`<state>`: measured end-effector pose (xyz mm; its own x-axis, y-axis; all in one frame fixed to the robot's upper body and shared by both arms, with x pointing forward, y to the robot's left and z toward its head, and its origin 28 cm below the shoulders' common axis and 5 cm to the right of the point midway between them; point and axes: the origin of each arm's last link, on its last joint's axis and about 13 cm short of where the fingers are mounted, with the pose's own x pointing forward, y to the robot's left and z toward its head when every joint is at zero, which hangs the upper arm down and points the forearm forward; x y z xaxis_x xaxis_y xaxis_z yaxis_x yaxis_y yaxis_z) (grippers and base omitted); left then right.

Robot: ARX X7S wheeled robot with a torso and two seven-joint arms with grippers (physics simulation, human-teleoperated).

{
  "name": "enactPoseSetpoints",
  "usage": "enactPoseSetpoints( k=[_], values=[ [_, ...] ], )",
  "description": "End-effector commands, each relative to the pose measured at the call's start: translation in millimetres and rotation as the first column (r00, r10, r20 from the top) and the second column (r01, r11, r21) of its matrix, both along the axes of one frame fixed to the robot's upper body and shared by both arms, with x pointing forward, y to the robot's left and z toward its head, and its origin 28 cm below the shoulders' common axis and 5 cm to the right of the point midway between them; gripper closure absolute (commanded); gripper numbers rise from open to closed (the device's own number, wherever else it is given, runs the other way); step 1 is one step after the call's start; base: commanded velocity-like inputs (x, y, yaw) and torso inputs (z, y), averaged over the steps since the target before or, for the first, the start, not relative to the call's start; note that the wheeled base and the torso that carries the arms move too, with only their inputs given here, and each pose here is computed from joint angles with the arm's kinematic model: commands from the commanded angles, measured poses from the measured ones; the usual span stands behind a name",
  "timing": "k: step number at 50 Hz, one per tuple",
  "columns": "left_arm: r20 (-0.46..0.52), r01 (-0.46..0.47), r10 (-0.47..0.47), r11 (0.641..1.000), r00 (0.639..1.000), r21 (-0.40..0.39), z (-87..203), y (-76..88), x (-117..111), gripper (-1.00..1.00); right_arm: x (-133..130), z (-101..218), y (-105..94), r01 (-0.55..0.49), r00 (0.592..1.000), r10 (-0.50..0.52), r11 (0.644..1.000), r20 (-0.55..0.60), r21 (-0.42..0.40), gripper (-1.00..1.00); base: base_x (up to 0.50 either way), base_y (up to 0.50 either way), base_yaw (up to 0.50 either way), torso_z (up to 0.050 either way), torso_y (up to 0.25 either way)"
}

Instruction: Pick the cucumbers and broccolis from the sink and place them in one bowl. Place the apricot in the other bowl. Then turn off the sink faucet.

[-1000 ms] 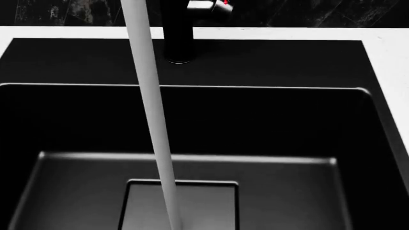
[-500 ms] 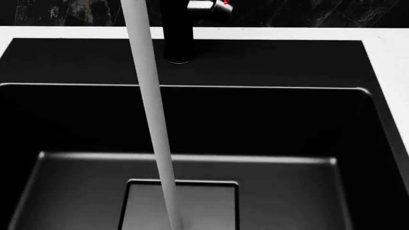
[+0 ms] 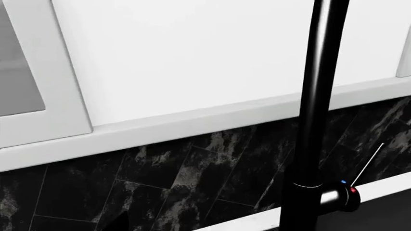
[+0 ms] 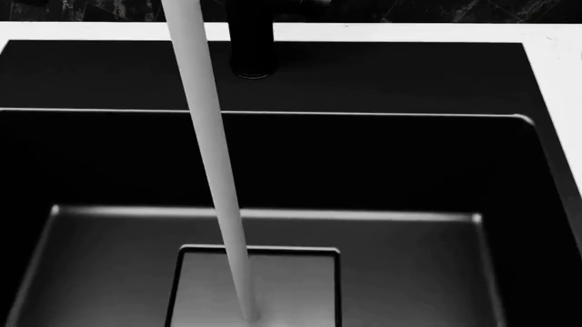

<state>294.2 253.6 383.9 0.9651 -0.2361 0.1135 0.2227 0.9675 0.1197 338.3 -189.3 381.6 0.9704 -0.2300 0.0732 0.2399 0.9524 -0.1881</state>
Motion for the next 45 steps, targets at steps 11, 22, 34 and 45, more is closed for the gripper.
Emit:
enactPoseSetpoints(
  k=[11, 22, 34, 45],
  values=[
    [0.027, 0.047, -0.046, 0.999, 0.999, -0.013, 8, -4.9, 0, -1.0, 22, -6, 20.0, -0.085, 0.996, 0.084, 0.996, -0.014, -0.028, -1.0, 0.0, 0.0, 0.0, 0.0, 0.0],
    [0.02, 0.053, -0.053, 0.999, 0.998, -0.011, 4, -6.4, 5, -1.0, 38, -14, 20.3, -0.075, 0.997, 0.075, 0.997, -0.036, -0.021, -1.0, 0.0, 0.0, 0.0, 0.0, 0.0],
    [0.018, 0.052, -0.052, 0.999, 0.999, -0.013, 4, -6.3, 5, -1.0, 51, -15, 26.5, -0.093, 0.994, 0.091, 0.995, -0.053, -0.035, -1.0, 0.0, 0.0, 0.0, 0.0, 0.0],
    [0.017, 0.058, -0.057, 0.998, 0.998, -0.014, 4, -6.0, 4, -1.0, 63, -13, 25.3, -0.065, 0.997, 0.063, 0.997, -0.054, -0.04, -1.0, 0.0, 0.0, 0.0, 0.0, 0.0]
  ],
)
